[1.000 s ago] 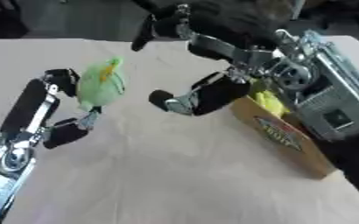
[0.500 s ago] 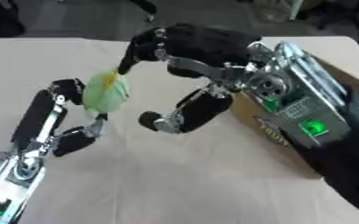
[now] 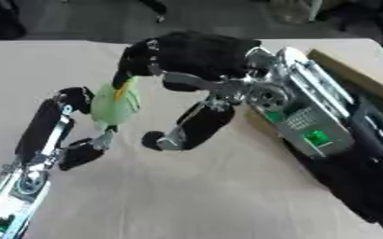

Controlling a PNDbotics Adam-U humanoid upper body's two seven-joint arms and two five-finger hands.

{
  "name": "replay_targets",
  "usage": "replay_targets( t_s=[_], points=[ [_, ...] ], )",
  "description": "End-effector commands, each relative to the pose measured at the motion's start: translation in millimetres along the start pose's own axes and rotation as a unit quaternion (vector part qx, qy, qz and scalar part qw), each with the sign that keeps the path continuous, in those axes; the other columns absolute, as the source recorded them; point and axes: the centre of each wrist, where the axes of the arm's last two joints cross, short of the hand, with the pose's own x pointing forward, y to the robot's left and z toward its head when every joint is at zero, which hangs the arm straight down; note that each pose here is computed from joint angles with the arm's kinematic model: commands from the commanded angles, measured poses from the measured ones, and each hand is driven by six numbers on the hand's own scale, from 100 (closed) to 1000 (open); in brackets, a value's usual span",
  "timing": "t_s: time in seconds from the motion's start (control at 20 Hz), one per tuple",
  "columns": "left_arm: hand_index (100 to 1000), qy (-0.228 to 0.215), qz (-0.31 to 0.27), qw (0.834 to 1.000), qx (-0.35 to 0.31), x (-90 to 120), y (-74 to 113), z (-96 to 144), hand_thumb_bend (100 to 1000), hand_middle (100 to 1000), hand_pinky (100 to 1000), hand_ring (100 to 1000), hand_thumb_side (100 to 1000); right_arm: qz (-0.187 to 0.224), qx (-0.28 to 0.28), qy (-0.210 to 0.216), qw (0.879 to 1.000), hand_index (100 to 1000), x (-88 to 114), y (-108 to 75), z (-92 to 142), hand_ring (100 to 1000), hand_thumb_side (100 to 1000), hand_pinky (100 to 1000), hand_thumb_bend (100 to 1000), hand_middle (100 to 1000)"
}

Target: Pick up the objects with one hand, pass them to the other hand, and then place them into the box on the other side of the table.

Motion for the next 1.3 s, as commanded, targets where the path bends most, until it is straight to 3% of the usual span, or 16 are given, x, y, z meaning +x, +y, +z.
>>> replay_targets(
  t_s=[0.05, 0.5, 1.3],
  points=[
    [507, -0.02, -0.011, 1.0, 0.003, 6, 6.0, -4, 100, 488, 506, 485, 194, 0.017, -0.012, 0.005, 1.0, 825, -1, -7.2, -2, 845, 309, 880, 420, 793],
    [510, -0.055, -0.024, 0.998, -0.008, 17, 10.1, -5, 100, 491, 508, 490, 175, 0.03, -0.016, 0.007, 0.999, 819, -6, -1.6, -12, 844, 283, 875, 439, 792],
    [511, -0.086, -0.025, 0.996, 0.013, 32, 24.7, -10, 100, 491, 507, 491, 162, 0.046, 0.029, 0.001, 0.999, 814, -18, 20.3, -24, 845, 280, 875, 462, 790]
  ],
)
